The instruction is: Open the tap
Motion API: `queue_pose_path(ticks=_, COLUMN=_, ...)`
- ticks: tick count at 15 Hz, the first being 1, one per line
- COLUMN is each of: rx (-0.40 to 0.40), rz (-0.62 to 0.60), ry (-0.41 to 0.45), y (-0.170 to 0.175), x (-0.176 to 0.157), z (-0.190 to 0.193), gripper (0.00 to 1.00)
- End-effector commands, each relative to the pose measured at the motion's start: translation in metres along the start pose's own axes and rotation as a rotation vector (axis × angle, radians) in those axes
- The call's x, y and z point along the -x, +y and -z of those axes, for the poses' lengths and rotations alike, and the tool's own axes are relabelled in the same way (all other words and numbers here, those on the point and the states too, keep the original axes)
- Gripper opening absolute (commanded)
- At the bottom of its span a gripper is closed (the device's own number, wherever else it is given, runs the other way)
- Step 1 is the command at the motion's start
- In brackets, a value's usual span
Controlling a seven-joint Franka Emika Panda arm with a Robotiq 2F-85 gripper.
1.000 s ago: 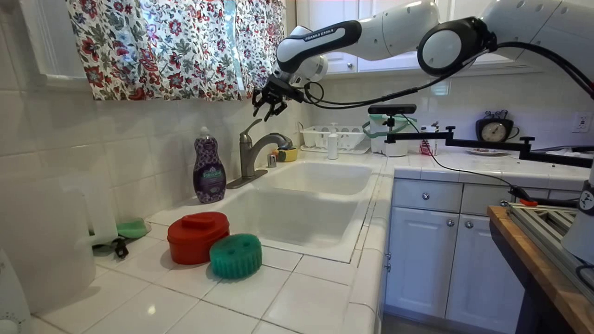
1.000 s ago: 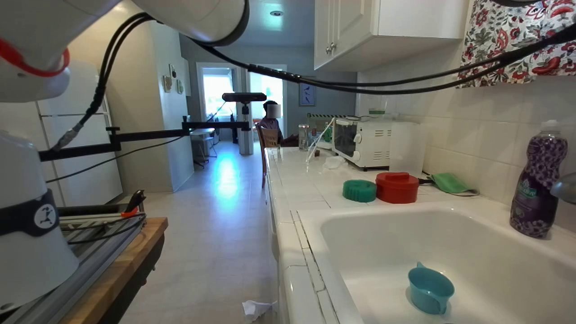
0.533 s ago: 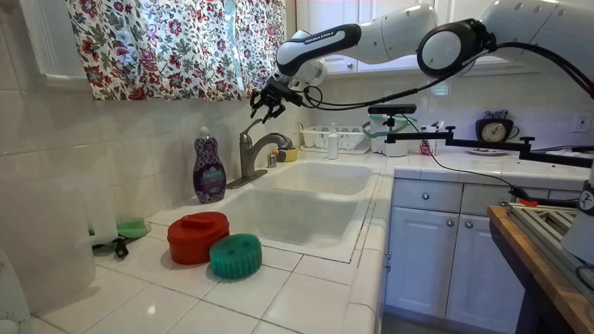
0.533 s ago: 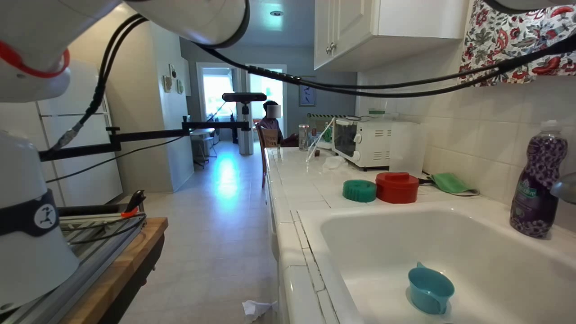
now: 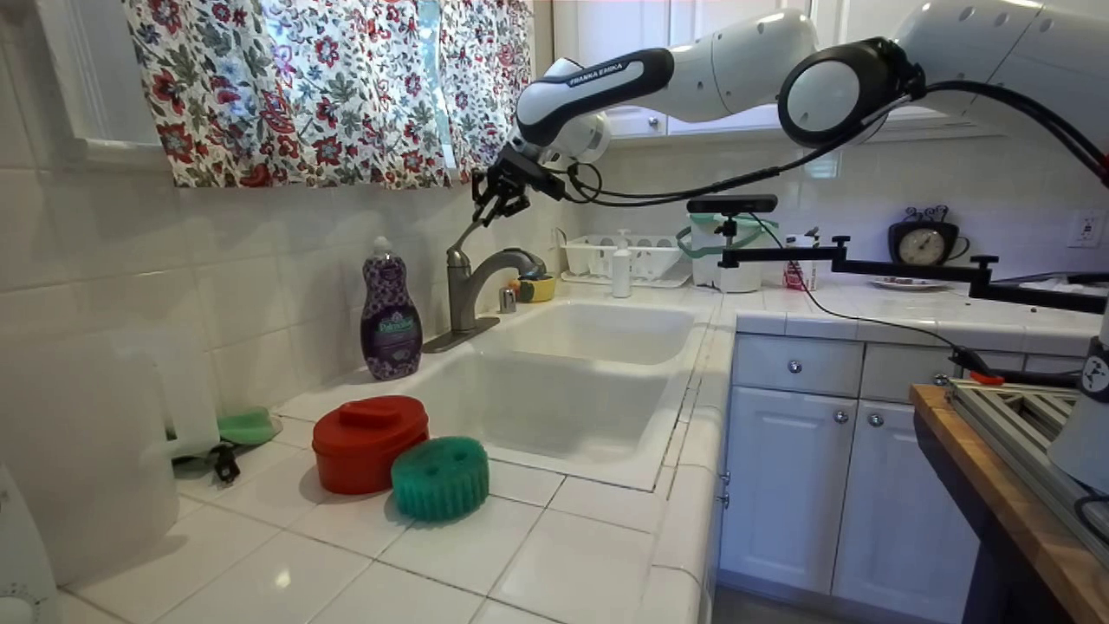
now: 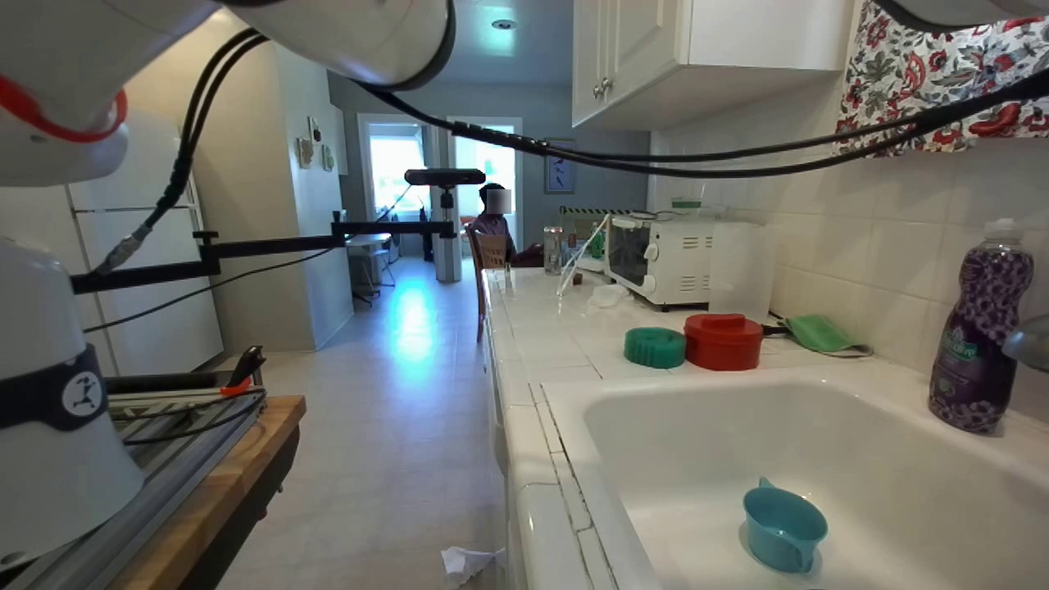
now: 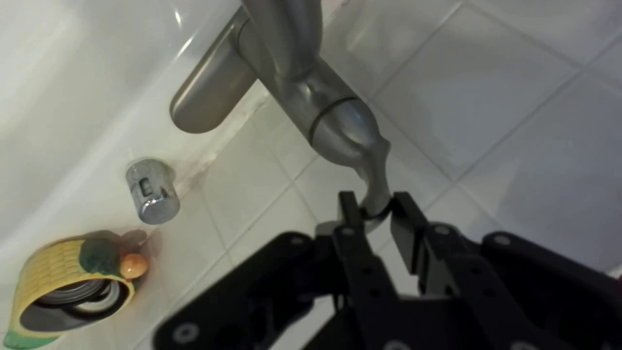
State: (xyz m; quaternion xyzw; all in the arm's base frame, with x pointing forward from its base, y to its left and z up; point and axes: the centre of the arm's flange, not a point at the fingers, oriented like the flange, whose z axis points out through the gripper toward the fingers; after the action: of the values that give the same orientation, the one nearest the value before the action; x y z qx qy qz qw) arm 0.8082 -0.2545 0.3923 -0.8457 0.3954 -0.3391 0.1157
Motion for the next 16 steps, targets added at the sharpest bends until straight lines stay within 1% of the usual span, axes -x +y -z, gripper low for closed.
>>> queue_pose_path(ticks=1, rx=-0.02, rz=0.035, ry=0.028, y=-0.013, x=-0.021, z=-0.019, gripper=0.06)
queue_pose_path(ticks=2, rx=-0.016, rz=0.04, ry=0.028, y=-0.013, x=-0.021, z=-0.019, gripper=0.06)
queue_pose_path(ticks=5, rx=0.032, rz=0.095, ry=0.033, y=-0.018, x=-0.022, z=-0.015, gripper=0.06)
queue_pose_path(ticks=10, rx=0.15, rz=0.244, ry=0.075, y=-0.037, x=-0.029, z=0.001, gripper=0.06)
queue_pose_path(ticks=13, rx=0.183, rz=0.317, ry=0.092, y=-0.047, x=-0.034, z=0.009, gripper=0.06)
queue_pose_path(ticks=16, rx=0.206, rz=0.34, ry=0.1, y=-0.05, x=-0.032, z=0.014, gripper=0.06)
